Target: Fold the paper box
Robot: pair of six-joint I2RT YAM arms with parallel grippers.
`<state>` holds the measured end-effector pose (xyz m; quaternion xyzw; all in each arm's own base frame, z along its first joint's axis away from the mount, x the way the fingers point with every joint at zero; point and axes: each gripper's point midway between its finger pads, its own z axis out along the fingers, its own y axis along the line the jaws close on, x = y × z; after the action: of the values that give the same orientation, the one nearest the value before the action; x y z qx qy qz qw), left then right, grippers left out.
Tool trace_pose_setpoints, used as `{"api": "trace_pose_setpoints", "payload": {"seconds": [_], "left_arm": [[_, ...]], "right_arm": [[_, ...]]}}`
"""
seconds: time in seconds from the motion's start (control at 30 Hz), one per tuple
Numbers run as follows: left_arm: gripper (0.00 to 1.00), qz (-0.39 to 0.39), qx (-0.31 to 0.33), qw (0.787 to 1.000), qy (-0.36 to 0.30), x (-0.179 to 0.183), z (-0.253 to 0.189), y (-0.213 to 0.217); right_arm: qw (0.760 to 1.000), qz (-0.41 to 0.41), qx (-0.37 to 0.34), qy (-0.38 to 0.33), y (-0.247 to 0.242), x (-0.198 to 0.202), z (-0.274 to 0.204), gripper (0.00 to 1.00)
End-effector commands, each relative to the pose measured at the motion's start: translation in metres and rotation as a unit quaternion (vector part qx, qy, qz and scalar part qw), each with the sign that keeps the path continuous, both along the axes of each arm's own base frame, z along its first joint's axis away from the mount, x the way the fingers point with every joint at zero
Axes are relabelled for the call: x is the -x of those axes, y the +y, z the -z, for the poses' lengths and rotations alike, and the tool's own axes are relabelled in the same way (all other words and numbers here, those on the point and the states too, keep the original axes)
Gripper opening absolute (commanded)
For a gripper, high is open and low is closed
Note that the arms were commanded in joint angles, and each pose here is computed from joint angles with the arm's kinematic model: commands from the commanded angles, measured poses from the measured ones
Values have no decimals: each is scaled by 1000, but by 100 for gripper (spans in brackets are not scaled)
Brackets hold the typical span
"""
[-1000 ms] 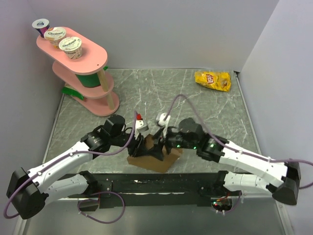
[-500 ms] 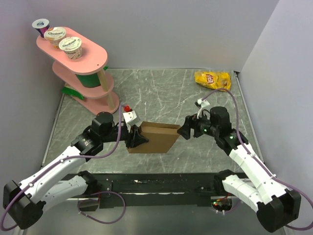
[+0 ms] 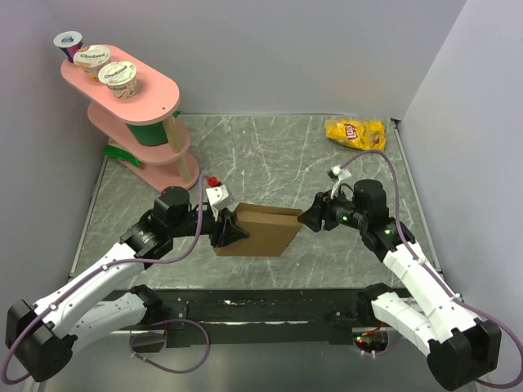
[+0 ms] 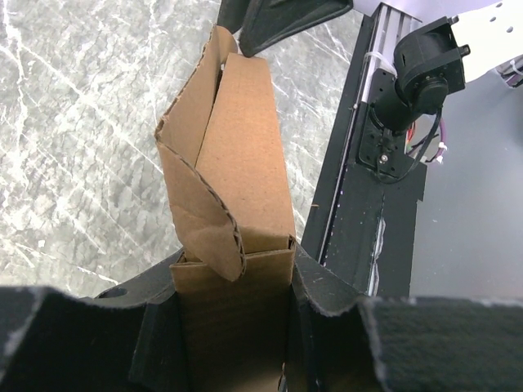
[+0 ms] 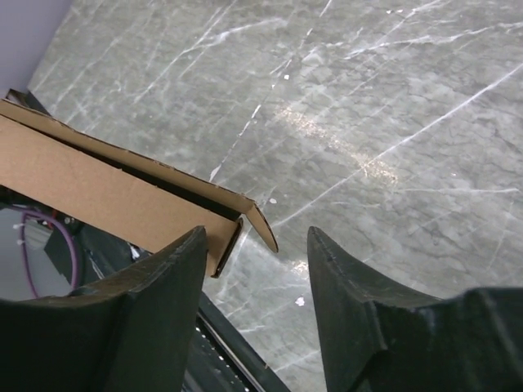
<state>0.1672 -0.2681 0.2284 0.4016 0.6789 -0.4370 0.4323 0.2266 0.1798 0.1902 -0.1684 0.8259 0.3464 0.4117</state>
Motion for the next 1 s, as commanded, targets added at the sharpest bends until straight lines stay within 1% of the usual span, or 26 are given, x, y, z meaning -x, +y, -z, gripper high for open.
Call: {"api": "trace_pose_setpoints", "payload": {"seconds": [0.0,0.13,0.17,0.47,0.6,0.63,0.77,0.9,0.97], "left_arm": [[8,16,34,999,-27,3,-22,-4],[8,15,35,999,-28,4,-22,-3],[8,13,36,999,-29,4,-23,-3],[8,13,45,998,-40,6,-28,-1],[8,20,44,998,-36,8,-27,-2],[8,24,43,998,-35,8,-26,-3],[8,29,31,999,-29,7,-19,-4],[8,9,22,999,-32,1,-16,-3],[8,2,15,999,-33,-1,-13,-2]], "right_arm": [[1000,-5,-17,-12,3,-3,-8,53],[1000,-9,-13,-13,3,-2,-9,45],[1000,-9,-11,-11,3,-2,-8,42],[1000,-11,-13,9,3,-1,-3,34],[1000,-8,-20,1,3,-2,-8,30],[1000,-8,-22,-6,3,-3,-13,26],[1000,-11,-18,-19,2,-4,-27,19],[999,-26,-18,-31,3,0,-35,9],[998,-35,-22,-36,5,3,-39,7]]}}
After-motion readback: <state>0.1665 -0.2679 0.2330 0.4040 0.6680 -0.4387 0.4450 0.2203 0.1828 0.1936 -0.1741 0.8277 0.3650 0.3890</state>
